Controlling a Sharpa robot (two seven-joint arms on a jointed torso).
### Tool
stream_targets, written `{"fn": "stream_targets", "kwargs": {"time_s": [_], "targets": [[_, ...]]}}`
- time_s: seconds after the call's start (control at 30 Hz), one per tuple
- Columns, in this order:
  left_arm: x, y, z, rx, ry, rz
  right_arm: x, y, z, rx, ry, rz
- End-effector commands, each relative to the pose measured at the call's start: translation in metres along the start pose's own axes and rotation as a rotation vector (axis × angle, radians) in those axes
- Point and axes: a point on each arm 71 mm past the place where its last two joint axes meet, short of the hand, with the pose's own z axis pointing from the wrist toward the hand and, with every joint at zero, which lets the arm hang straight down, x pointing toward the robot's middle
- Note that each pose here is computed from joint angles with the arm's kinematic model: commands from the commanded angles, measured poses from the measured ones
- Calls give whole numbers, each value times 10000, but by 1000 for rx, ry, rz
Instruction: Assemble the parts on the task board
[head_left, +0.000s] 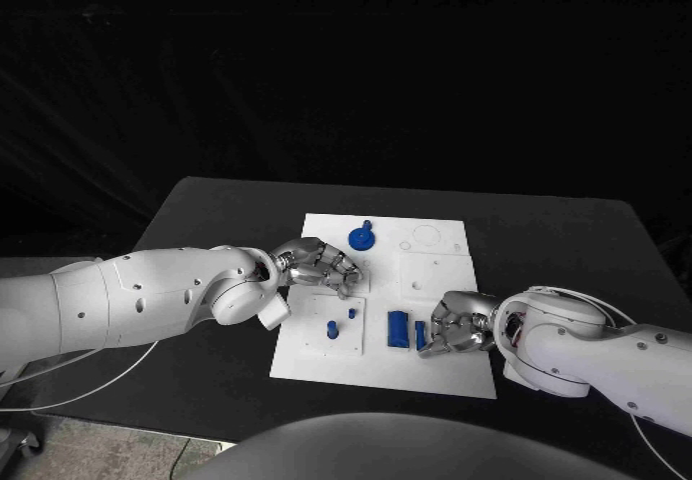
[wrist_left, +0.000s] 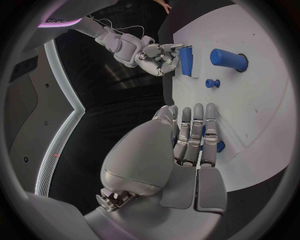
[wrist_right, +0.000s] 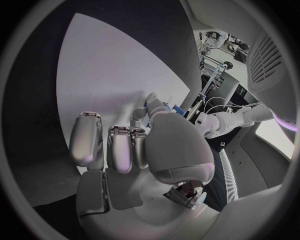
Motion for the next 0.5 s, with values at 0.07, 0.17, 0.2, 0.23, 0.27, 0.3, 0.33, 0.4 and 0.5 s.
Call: {"fn": "stream_targets", "kwargs": {"time_s": [0.07, 0.17, 0.2, 0.23, 0.27, 0.3, 0.33, 0.4, 0.5], "targets": [[19, -2, -2, 8, 18, -1, -8, -20, -25, -8, -26, 8], [18, -2, -4, 8, 17, -1, -23, -14, -68, -22, -37, 13], [18, -2, -5, 8, 17, -1, -29, -12, -79, -25, -40, 15], [17, -2, -5, 8, 16, -1, -40, -10, -97, -29, -43, 19], [17, -3, -6, 9, 16, -1, -55, -8, -117, -33, -47, 24], [17, -3, -7, 9, 16, -1, -73, -6, -136, -36, -51, 29], [16, -3, -8, 10, 15, -1, -94, -6, -157, -39, -55, 36], [15, -5, -12, 13, 13, -1, -147, -10, -199, -46, -71, 50], [16, -15, -25, 25, 7, 0, -253, -20, -259, -57, -118, 78]]}}
